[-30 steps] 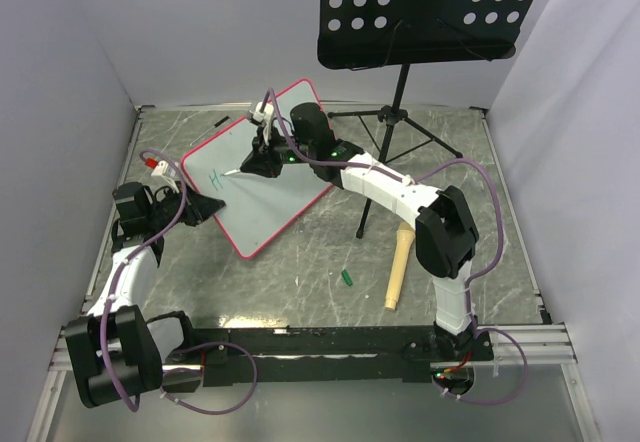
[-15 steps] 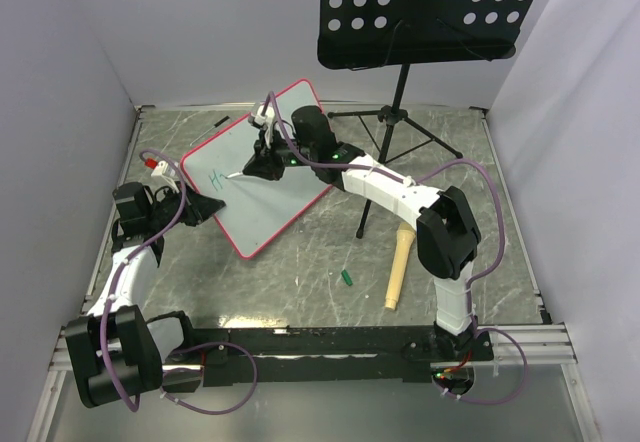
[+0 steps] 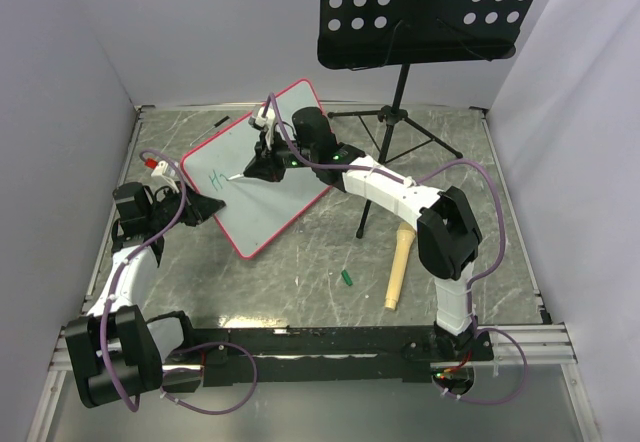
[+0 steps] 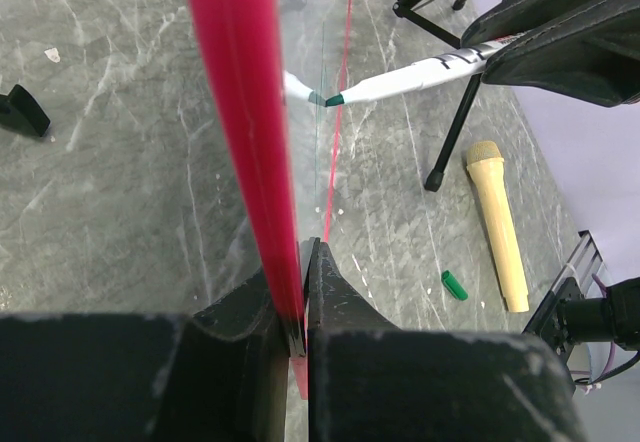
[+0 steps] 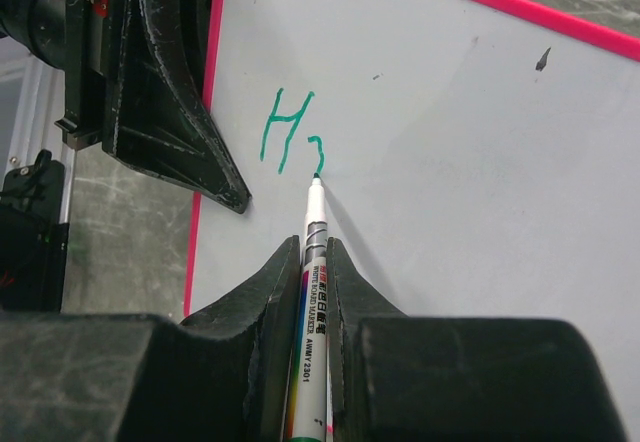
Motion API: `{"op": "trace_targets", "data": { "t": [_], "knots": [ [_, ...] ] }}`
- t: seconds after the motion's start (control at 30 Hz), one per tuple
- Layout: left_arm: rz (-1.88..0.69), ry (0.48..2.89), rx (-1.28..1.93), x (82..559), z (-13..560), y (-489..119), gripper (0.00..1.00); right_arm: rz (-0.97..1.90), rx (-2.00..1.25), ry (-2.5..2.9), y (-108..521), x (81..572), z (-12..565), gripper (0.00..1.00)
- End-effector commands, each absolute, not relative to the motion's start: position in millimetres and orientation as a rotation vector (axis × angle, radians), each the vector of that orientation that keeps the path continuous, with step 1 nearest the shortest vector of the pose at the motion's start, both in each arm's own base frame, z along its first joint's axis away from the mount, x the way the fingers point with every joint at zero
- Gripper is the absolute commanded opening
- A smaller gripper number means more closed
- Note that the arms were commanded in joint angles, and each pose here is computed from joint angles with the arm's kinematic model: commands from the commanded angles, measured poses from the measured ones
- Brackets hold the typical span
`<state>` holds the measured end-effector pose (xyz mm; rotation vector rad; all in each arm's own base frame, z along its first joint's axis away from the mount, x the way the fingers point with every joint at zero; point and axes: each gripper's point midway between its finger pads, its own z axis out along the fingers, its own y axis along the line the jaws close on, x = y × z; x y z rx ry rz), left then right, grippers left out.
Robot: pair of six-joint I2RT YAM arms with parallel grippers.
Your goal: Write a sentence on the whiteboard
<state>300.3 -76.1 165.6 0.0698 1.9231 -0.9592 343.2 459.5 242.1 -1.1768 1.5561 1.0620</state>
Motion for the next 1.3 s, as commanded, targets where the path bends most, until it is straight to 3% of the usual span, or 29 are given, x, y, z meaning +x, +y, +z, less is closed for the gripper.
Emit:
{"op": "trace_targets", "data": {
  "t": [0.0,1.27],
  "knots": [
    [-0.83,1.871,0.139,315.4,177.4,-65.5,0.01,1.068,-1.179,1.447,457.1,333.2,281.8,0.0],
    [-0.841,1.867,0.148,314.1,177.9,-66.8,0.01,1.107,-1.173,1.426,473.6,332.3,296.5,0.0]
  ]
}}
